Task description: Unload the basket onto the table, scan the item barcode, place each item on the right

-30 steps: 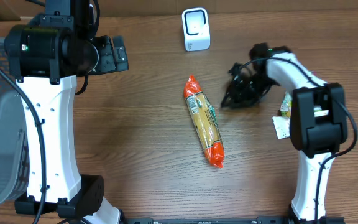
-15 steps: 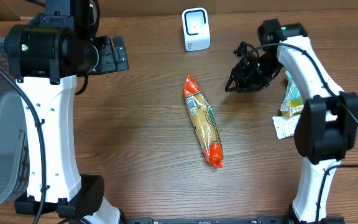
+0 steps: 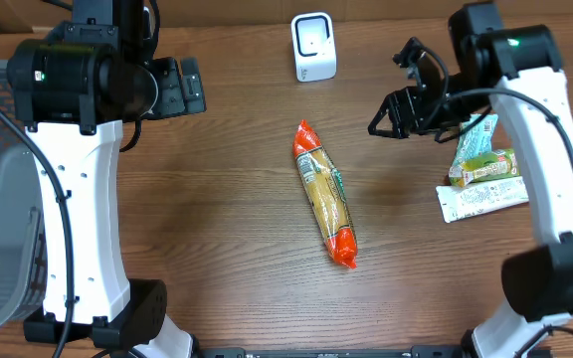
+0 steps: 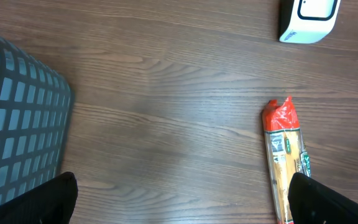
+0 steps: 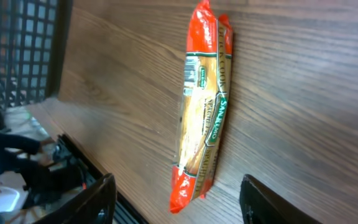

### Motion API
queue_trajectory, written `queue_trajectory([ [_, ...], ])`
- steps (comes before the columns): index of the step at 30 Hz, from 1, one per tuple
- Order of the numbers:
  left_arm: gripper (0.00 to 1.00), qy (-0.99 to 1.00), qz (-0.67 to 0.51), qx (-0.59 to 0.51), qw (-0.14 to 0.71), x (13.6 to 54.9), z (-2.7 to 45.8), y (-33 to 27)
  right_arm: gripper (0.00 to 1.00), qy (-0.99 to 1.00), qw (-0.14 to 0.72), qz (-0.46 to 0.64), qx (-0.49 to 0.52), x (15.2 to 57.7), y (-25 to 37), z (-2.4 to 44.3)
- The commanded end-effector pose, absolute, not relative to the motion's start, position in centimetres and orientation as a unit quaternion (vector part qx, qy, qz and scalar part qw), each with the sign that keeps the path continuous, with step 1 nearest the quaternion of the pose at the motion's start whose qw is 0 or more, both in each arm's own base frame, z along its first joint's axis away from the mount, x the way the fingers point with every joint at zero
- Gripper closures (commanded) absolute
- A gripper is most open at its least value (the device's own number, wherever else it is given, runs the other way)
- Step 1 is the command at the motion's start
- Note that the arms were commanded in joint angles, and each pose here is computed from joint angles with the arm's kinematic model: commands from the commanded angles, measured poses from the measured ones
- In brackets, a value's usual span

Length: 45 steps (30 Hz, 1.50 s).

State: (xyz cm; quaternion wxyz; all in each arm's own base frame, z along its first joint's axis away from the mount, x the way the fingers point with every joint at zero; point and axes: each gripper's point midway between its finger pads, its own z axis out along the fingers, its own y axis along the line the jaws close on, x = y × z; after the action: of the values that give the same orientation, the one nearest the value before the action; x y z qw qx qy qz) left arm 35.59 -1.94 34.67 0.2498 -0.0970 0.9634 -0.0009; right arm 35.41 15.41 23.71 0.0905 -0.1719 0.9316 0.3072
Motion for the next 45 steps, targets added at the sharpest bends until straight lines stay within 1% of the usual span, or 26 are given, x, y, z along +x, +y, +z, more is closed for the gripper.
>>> queue_trajectory([
  [1, 0.0, 0.964, 0.006, -0.089, 0.249, 35.7, 34.6, -1.8, 0.34, 0.946, 0.103, 0.266, -0.154, 35.0, 14.8, 24.6],
  [6, 0.0, 0.964, 0.006, -0.089, 0.249, 35.7, 34.6, -1.8, 0.31, 0.978, 0.085, 0.139, -0.13, 34.9, 15.2, 20.5],
  [8, 0.0, 0.964, 0.006, -0.089, 0.249, 35.7, 34.6, -1.8, 0.25, 0.98, 0.074, 0.12, -0.142, 34.2, 16.6, 18.4],
  [9, 0.0, 0.964, 0.006, -0.089, 0.249, 35.7, 34.6, -1.8, 0.21, 0.98, 0.068, 0.116, -0.148, 33.8, 17.2, 17.2],
  [11, 0.0, 0.964, 0.006, -0.089, 0.249, 35.7, 34.6, -1.8, 0.0, 0.978, 0.056, 0.115, -0.163, 33.0, 18.4, 15.0],
  [16, 0.0, 0.964, 0.006, -0.089, 0.249, 35.7, 34.6, -1.8, 0.0, 0.973, 0.045, 0.116, -0.194, 31.2, 20.3, 9.4],
  [22, 0.0, 0.964, 0.006, -0.089, 0.249, 35.7, 34.6, -1.8, 0.0, 0.965, 0.061, 0.125, -0.223, 30.0, 21.6, 4.7],
  [24, 0.0, 0.964, 0.006, -0.089, 0.249, 35.7, 34.6, -1.8, 0.0, 0.963, 0.06, 0.113, -0.236, 29.2, 21.8, 3.8],
  [29, 0.0, 0.964, 0.006, -0.089, 0.249, 35.7, 34.6, -1.8, 0.0, 0.954, 0.069, 0.092, -0.276, 28.0, 23.6, 3.5],
  [36, 0.0, 0.964, 0.006, -0.089, 0.249, 35.7, 34.6, -1.8, 0.0, 0.956, 0.047, 0.06, -0.283, 27.4, 23.1, 1.6],
  [38, 0.0, 0.964, 0.006, -0.089, 0.249, 35.7, 34.6, -1.8, 0.04, 0.957, 0.043, 0.056, -0.282, 27.4, 22.9, 1.2],
  [40, 0.0, 0.964, 0.006, -0.089, 0.249, 35.7, 34.6, -1.8, 0.15, 0.958, 0.041, 0.055, -0.277, 27.5, 22.8, 1.1],
  [41, 0.0, 0.964, 0.006, -0.089, 0.249, 35.7, 34.6, -1.8, 0.22, 0.958, 0.04, 0.056, -0.277, 27.4, 22.8, 1.1],
  [42, 0.0, 0.964, 0.006, -0.089, 0.249, 35.7, 34.6, -1.8, 0.33, 0.958, 0.039, 0.056, -0.278, 27.4, 22.8, 1.1],
  [43, 0.0, 0.964, 0.006, -0.089, 0.249, 35.7, 34.6, -1.8, 0.46, 0.958, 0.037, 0.059, -0.278, 27.3, 22.8, 1.1],
  [44, 0.0, 0.964, 0.006, -0.089, 0.249, 35.7, 34.6, -1.8, 0.56, 0.958, 0.035, 0.065, -0.278, 27.2, 23.0, 1.1],
  [45, 0.0, 0.964, 0.006, -0.089, 0.249, 35.7, 34.6, -1.8, 0.63, 0.957, 0.033, 0.072, -0.278, 27.0, 23.2, 1.1],
])
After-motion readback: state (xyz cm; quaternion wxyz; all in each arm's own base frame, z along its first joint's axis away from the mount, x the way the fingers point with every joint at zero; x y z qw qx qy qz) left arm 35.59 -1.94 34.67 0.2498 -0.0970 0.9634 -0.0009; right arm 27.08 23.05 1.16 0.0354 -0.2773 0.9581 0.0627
